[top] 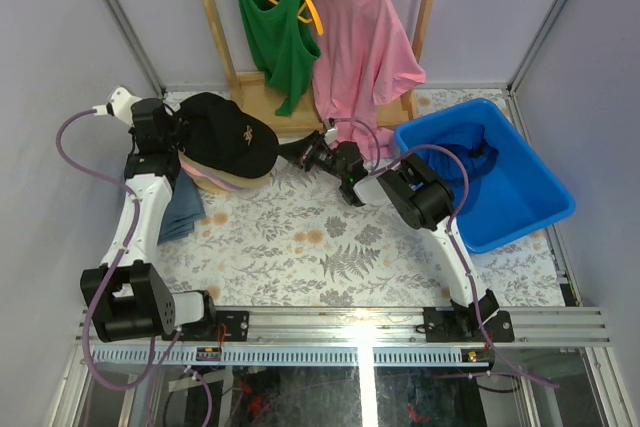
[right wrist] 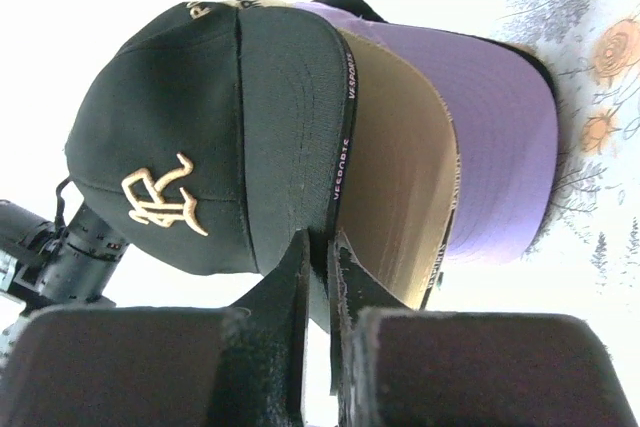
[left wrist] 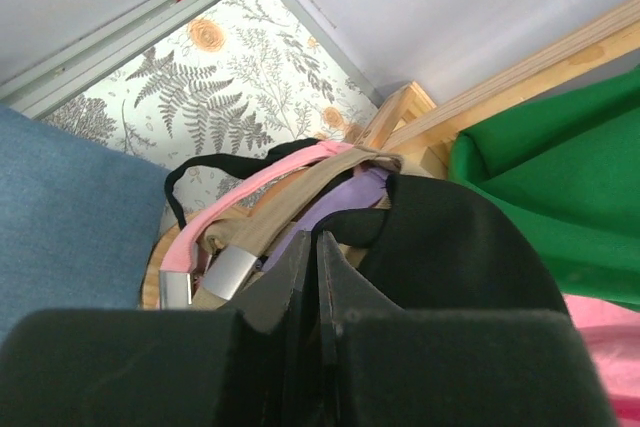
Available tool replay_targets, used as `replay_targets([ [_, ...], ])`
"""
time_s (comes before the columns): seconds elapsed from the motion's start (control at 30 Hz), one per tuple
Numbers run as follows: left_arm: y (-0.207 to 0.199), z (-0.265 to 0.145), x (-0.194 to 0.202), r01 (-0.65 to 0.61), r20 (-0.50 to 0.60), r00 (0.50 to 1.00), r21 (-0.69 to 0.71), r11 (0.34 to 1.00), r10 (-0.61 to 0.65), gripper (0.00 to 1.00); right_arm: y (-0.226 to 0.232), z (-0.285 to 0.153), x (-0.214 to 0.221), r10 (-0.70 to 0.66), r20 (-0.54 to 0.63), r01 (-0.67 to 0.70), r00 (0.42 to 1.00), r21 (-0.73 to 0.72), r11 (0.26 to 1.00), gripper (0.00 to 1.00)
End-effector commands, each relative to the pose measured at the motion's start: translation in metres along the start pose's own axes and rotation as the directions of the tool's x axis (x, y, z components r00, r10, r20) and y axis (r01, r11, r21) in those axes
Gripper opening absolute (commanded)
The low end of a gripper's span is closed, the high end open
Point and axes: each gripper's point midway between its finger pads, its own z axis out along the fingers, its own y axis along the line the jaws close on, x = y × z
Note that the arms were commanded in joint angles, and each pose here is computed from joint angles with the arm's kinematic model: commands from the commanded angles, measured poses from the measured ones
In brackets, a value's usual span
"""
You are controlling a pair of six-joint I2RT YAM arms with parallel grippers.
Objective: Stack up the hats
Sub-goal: Stack the hat on the hat.
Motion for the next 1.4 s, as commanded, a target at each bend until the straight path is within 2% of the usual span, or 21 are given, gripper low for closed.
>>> replay_targets([
  [0.0,-0.020,-0.005,-0.023,-0.022,0.052,0.998,0.028,0.999,0.020,0.00,0.056,-0.006,0.015,-0.021,-0.043,0.014,0.999,-0.148,0.989,0.02],
  [0.43,-0.019,-0.017,-0.050,-0.069,0.122,0.990,-0.027,0.997,0.072,0.00,0.101,-0.018,0.009,0.069,-0.031,-0.075,0.997,-0.289,0.954,0.00],
  [0.67,-0.006,-0.017,-0.053,-0.104,0.138,0.984,-0.093,0.990,0.116,0.00,0.108,-0.020,0.012,0.091,-0.029,-0.096,0.995,-0.297,0.950,0.00],
  [0.97,0.022,-0.001,-0.040,-0.134,0.109,0.982,-0.188,0.973,0.156,0.00,0.094,-0.014,0.016,0.097,-0.020,-0.099,0.995,-0.262,0.960,0.00],
  [1.37,0.050,0.026,-0.019,-0.140,0.030,0.988,-0.228,0.964,0.151,0.00,0.032,-0.009,0.014,0.143,0.019,-0.140,0.989,-0.135,0.981,0.00],
])
